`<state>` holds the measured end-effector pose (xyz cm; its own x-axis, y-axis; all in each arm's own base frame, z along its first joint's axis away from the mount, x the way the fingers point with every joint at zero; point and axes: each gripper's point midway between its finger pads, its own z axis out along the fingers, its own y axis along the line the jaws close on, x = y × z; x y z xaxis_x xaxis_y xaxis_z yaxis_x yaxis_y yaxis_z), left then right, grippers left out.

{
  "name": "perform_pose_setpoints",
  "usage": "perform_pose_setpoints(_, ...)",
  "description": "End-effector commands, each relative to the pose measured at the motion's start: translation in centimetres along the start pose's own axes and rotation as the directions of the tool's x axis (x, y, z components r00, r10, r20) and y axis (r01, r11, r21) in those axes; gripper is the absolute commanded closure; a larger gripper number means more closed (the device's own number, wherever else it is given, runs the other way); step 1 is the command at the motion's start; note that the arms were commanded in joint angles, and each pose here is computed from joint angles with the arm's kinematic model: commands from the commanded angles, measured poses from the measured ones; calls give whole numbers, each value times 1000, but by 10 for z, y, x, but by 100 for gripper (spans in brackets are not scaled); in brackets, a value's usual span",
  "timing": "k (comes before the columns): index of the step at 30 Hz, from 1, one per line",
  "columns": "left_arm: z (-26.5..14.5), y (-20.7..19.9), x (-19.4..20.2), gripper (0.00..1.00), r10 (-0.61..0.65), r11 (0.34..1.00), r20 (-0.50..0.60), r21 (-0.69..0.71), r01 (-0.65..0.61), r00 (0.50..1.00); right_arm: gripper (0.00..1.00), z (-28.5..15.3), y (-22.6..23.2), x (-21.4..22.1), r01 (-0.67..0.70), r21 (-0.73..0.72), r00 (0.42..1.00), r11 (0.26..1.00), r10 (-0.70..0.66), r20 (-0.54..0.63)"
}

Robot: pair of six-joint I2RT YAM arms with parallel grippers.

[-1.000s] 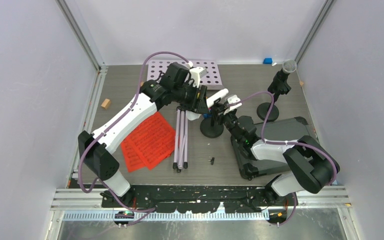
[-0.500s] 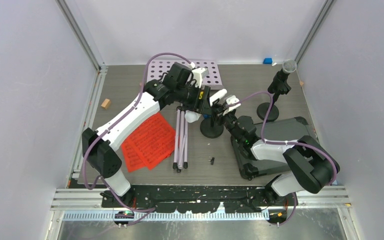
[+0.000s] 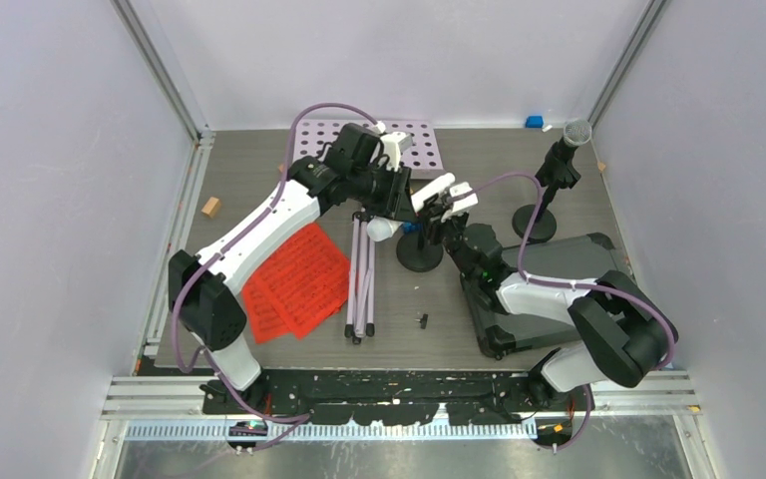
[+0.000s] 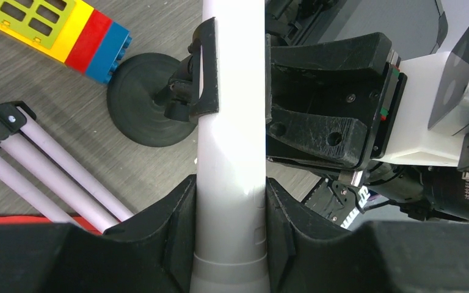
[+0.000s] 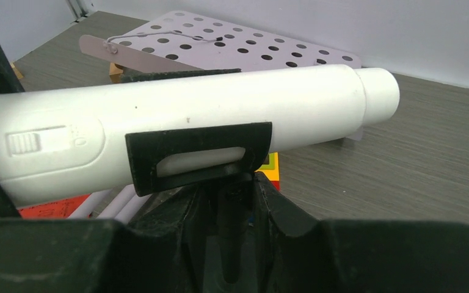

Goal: Pack up the instrument practice props

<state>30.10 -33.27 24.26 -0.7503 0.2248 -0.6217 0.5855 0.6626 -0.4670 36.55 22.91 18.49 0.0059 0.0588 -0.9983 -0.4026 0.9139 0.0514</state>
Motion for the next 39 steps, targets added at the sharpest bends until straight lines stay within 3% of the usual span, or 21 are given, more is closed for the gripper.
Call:
perform_pose_setpoints(1,-24,-19,-1,100,44,998,23,45,-45,999,100,9,-31,-36,-153,186,986,970,139,90)
perform_pose_setpoints(18,-68,13,26,100,-15,999,38,-37,16,999,100,11,-75,-30,-86,367,996,926,84,20)
perform_pose_setpoints(33,-106,15,55,100,-13,995,19,-97,15,1000,100,13,-93,-22,5,379,999,925,8,-33)
perform_pose_setpoints(39,-121,35,68,100,-21,976,49,-216,31,999,100,12,-90,-22,28,355,999,934,-11,-48)
